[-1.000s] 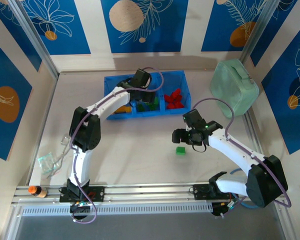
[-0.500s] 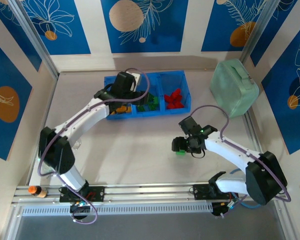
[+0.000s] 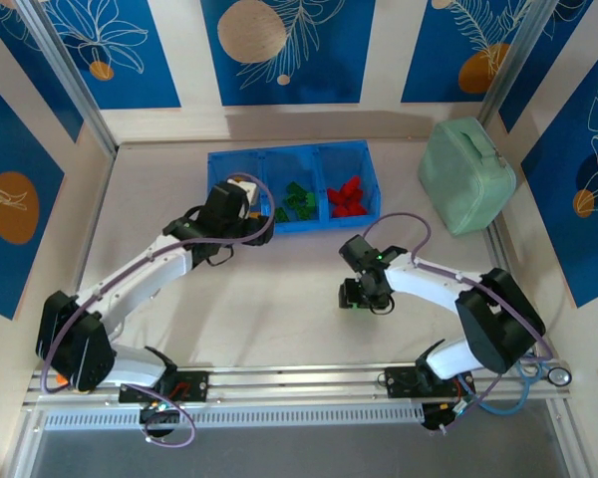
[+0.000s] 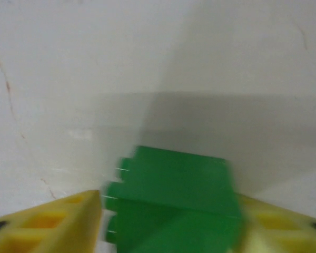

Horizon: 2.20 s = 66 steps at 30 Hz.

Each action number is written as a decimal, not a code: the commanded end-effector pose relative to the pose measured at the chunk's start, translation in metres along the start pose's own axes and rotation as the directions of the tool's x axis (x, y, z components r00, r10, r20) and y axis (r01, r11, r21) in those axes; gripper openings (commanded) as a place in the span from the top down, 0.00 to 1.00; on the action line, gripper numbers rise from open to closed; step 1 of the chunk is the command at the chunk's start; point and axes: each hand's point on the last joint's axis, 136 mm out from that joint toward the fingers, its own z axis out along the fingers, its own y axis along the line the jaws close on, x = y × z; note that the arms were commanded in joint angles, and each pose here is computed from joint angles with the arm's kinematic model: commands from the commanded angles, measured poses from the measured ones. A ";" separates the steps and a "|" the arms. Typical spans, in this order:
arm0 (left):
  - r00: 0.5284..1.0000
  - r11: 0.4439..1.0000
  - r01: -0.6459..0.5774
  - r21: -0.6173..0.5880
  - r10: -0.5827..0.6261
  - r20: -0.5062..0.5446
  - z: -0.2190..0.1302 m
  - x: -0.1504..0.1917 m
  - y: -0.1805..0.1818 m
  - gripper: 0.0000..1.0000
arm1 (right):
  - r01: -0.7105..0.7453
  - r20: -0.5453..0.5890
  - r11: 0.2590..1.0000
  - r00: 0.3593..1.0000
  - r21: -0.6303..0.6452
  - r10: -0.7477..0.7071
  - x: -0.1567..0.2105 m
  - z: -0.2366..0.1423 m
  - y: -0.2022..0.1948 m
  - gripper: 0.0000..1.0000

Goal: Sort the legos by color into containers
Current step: Pick up the lego from the bottom-center of the table, then place the lego in the container, then reset both arms

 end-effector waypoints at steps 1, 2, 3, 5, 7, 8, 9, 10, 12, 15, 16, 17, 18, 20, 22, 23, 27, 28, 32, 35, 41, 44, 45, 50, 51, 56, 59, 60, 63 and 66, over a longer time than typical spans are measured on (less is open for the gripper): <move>1.000 0.999 0.025 -0.022 -0.024 0.020 -0.007 0.009 0.007 0.26 | 0.003 0.020 1.000 1.000 0.030 -0.003 -0.006 -0.007 0.005 0.53; 0.999 0.999 0.028 -0.027 -0.028 0.018 -0.008 0.014 0.009 0.26 | 0.007 0.024 0.999 1.000 0.037 -0.008 -0.007 -0.009 0.006 0.55; 0.999 0.999 0.031 -0.034 -0.031 0.014 -0.008 0.018 0.012 0.26 | 0.011 0.027 0.999 1.000 0.042 -0.012 -0.009 -0.010 0.007 0.57; 0.999 0.998 0.036 -0.046 -0.036 0.003 -0.009 0.029 0.017 0.26 | 0.025 0.041 0.998 0.999 0.051 -0.027 -0.013 -0.015 0.010 0.61; 0.999 0.998 0.042 -0.055 -0.043 -0.010 -0.009 0.041 0.021 0.26 | 0.037 0.055 0.998 0.998 0.050 -0.039 -0.017 -0.020 0.015 0.63; 0.999 0.997 0.048 -0.057 -0.049 -0.015 -0.010 0.047 0.023 0.26 | 0.046 0.063 0.998 0.997 0.049 -0.049 -0.021 -0.022 0.018 0.64; 0.998 0.997 0.054 -0.057 -0.055 -0.018 -0.011 0.052 0.025 0.26 | 0.055 0.071 0.998 0.996 0.044 -0.058 -0.024 -0.024 0.021 0.65; 0.998 0.996 0.063 -0.055 -0.065 -0.019 -0.012 0.057 0.026 0.26 | 0.067 0.082 0.997 0.994 0.040 -0.070 -0.030 -0.028 0.026 0.65; 0.996 0.995 0.084 -0.048 -0.085 -0.019 -0.015 0.066 0.028 0.26 | 0.081 0.110 0.996 0.990 0.045 -0.086 -0.044 -0.037 0.033 0.66; 0.993 0.993 0.111 -0.041 -0.113 -0.029 -0.017 0.083 0.031 0.26 | 0.104 0.159 0.994 0.982 0.024 -0.107 -0.069 -0.053 0.049 0.66; 0.992 0.992 0.121 -0.039 -0.122 -0.033 -0.018 0.089 0.032 0.26 | 0.113 0.173 0.994 0.979 0.009 -0.113 -0.079 -0.059 0.056 0.66; 0.991 0.991 0.129 -0.038 -0.130 -0.041 -0.018 0.095 0.033 0.26 | 0.125 0.185 0.992 0.975 -0.002 -0.123 -0.088 -0.063 0.063 0.66; 0.989 0.990 0.136 -0.039 -0.137 -0.048 -0.018 0.099 0.034 0.26 | 0.134 0.196 0.991 0.972 -0.008 -0.130 -0.096 -0.067 0.069 0.66; 0.986 0.988 0.151 -0.032 -0.153 -0.065 -0.020 0.110 0.035 0.26 | 0.157 0.209 0.988 0.966 -0.009 -0.152 -0.114 -0.075 0.080 0.65; 0.984 0.986 0.166 -0.014 -0.166 -0.067 -0.022 0.116 0.034 0.26 | 0.178 0.225 0.984 0.959 -0.006 -0.172 -0.131 -0.080 0.090 0.65; 0.983 0.985 0.172 -0.006 -0.172 -0.064 -0.023 0.119 0.033 0.26 | 0.187 0.234 0.982 0.956 -0.010 -0.180 -0.140 -0.083 0.095 0.65; 0.981 0.983 0.184 -0.008 -0.184 -0.060 -0.029 0.131 0.036 0.26 | 0.217 0.250 0.976 0.946 -0.022 -0.205 -0.172 -0.087 0.112 0.65; 0.981 0.983 0.184 -0.014 -0.185 -0.062 -0.031 0.134 0.038 0.26 | 0.224 0.255 0.974 0.943 -0.018 -0.212 -0.181 -0.088 0.116 0.65; 0.981 0.982 0.185 -0.026 -0.187 -0.054 -0.039 0.141 0.043 0.26 | 0.236 0.268 0.972 0.936 0.004 -0.228 -0.214 -0.086 0.126 0.65; 0.980 0.981 0.194 -0.031 -0.195 -0.044 -0.046 0.144 0.047 0.26 | 0.237 0.267 0.971 0.935 0.011 -0.231 -0.231 -0.082 0.131 0.64; 0.978 0.978 0.208 -0.026 -0.208 -0.018 -0.056 0.147 0.050 0.26 | 0.250 0.272 0.968 0.929 0.032 -0.249 -0.258 -0.077 0.142 0.50; 0.979 0.978 0.206 -0.034 -0.206 -0.005 -0.061 0.145 0.052 0.26 | 0.254 0.275 0.966 0.927 0.040 -0.255 -0.265 -0.079 0.146 0.32; 0.979 0.978 0.204 -0.035 -0.205 0.001 -0.062 0.144 0.053 0.26 | 0.256 0.279 0.966 0.925 0.039 -0.256 -0.265 -0.082 0.147 0.27; 0.979 0.979 0.202 -0.037 -0.200 0.040 -0.070 0.139 0.055 0.26 | 0.260 0.313 0.965 0.914 0.038 -0.259 -0.264 -0.100 0.149 0.22; 0.979 0.979 0.199 -0.041 -0.197 0.051 -0.071 0.136 0.057 0.26 | 0.262 0.323 0.965 0.911 0.032 -0.258 -0.262 -0.105 0.148 0.22; 0.980 0.980 0.182 -0.083 -0.174 0.102 -0.078 0.124 0.064 0.23 | 0.278 0.413 0.960 0.877 -0.020 -0.245 -0.251 -0.137 0.144 0.21; 0.978 0.978 0.175 -0.116 -0.159 0.137 -0.082 0.115 0.069 0.21 | 0.281 0.489 0.959 0.843 -0.045 -0.225 -0.244 -0.161 0.134 0.19; 0.978 0.978 0.170 -0.125 -0.151 0.145 -0.083 0.113 0.071 0.20 | 0.286 0.515 0.957 0.829 -0.056 -0.218 -0.242 -0.166 0.130 0.19; 0.976 0.975 0.151 -0.161 -0.121 0.181 -0.086 0.104 0.076 0.19 | 0.327 0.624 0.940 0.755 -0.097 -0.198 -0.236 -0.188 0.120 0.16; 0.971 0.973 0.132 -0.189 -0.088 0.221 -0.090 0.093 0.080 0.17 | 0.332 0.704 0.933 0.696 -0.141 -0.142 -0.227 -0.208 0.103 0.13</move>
